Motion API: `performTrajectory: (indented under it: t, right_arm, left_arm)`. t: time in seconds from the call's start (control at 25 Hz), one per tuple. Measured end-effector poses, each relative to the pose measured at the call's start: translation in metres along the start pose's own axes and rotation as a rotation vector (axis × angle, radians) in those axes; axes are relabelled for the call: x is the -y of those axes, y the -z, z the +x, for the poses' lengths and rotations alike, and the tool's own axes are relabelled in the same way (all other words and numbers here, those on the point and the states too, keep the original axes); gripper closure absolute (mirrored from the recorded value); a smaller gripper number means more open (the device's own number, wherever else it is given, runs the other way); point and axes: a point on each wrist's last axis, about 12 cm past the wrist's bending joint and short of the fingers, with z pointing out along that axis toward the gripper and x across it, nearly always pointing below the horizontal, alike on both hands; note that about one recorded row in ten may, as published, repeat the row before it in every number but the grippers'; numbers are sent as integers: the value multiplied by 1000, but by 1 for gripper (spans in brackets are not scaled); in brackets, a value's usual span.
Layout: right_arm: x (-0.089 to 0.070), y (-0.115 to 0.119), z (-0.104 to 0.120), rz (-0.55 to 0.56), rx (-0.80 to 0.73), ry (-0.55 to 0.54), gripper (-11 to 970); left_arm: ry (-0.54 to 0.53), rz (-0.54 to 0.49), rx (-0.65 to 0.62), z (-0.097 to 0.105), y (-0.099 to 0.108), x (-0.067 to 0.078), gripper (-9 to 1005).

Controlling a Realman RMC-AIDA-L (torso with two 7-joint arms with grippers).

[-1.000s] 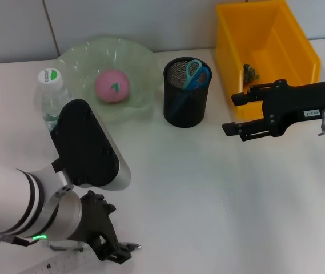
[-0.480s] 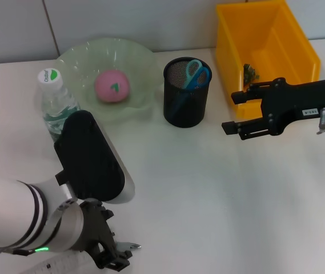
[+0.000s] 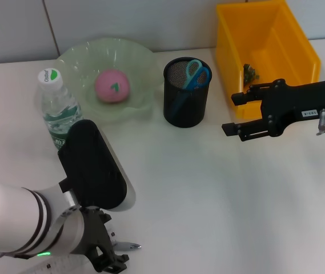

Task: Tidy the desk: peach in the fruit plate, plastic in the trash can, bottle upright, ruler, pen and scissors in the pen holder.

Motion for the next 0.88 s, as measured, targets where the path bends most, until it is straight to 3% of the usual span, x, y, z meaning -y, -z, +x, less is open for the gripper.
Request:
performTrajectory:
  t: [0.88]
  right_arm:
    - [3, -1, -3, 12, -7, 12, 170]
  left_arm:
    - [-26, -39, -44, 2, 4, -6, 271]
